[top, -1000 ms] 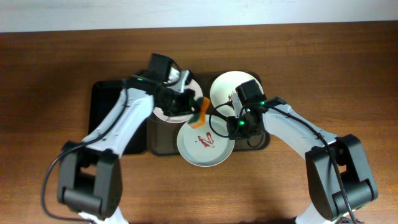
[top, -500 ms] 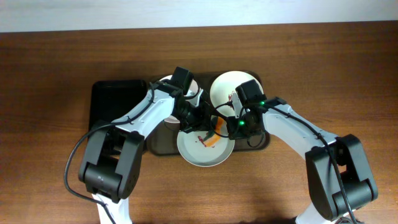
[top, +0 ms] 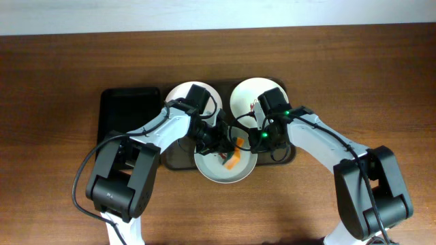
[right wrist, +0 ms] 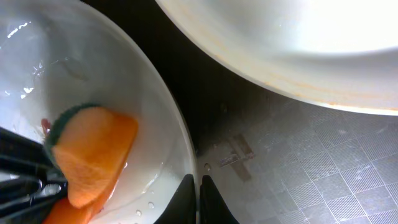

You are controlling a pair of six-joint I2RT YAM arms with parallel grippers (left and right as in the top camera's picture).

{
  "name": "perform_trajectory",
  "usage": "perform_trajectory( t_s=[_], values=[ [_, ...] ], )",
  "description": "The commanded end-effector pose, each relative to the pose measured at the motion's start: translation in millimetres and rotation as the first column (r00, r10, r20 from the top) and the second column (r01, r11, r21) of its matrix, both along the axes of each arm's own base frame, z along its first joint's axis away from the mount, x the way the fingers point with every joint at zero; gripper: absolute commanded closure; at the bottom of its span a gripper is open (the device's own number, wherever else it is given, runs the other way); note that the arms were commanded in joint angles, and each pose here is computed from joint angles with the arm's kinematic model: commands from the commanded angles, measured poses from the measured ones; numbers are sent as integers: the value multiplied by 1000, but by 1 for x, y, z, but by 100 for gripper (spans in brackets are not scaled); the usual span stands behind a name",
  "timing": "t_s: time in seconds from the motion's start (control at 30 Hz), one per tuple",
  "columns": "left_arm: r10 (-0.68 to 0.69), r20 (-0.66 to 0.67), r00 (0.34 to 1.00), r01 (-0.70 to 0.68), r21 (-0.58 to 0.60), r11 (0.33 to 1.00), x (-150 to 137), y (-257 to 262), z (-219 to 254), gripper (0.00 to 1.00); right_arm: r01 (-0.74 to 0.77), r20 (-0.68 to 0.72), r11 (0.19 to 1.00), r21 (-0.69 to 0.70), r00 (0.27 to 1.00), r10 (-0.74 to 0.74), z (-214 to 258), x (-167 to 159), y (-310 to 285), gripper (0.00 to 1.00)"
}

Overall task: Clean dirty plates on tray and stack at the side
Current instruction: 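Scrub the front plate with the sponge while the right gripper holds it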

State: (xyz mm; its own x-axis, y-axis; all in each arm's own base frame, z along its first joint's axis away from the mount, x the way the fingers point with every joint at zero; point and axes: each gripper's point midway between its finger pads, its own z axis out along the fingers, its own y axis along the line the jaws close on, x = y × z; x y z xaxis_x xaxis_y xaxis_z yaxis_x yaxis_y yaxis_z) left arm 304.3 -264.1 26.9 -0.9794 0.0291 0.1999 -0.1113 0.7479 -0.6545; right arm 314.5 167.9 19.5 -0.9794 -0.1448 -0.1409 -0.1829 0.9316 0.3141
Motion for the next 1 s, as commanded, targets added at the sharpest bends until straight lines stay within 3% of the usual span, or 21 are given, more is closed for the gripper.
perform_trajectory(
  t_s=[0.0,0.13,0.33,0.4,0.6,0.97],
  values=[
    [44,45,998,-53,208,977,7,35,-30,100,1,20,1000,-2,1000,-1,5,6,3,96],
    [52,87,995,-76,301,950,16,57,-38,100,1,17,1000,-3,1000,-1,5,6,3,96],
    [37,141,989,-79,309,948,24,68,-24,100,1,12,1000,-5,1000,-1,4,4,2,96],
    [23,172,985,-70,272,960,25,62,-9,100,1,12,1000,-5,1000,-1,4,4,2,96],
    [1,222,975,-3,7,1000,22,21,45,100,1,9,1000,-6,1000,-1,4,4,2,96],
    [27,114,993,-29,12,1000,6,-5,26,100,1,1,1000,-9,1000,-1,4,2,1,96]
  ],
)
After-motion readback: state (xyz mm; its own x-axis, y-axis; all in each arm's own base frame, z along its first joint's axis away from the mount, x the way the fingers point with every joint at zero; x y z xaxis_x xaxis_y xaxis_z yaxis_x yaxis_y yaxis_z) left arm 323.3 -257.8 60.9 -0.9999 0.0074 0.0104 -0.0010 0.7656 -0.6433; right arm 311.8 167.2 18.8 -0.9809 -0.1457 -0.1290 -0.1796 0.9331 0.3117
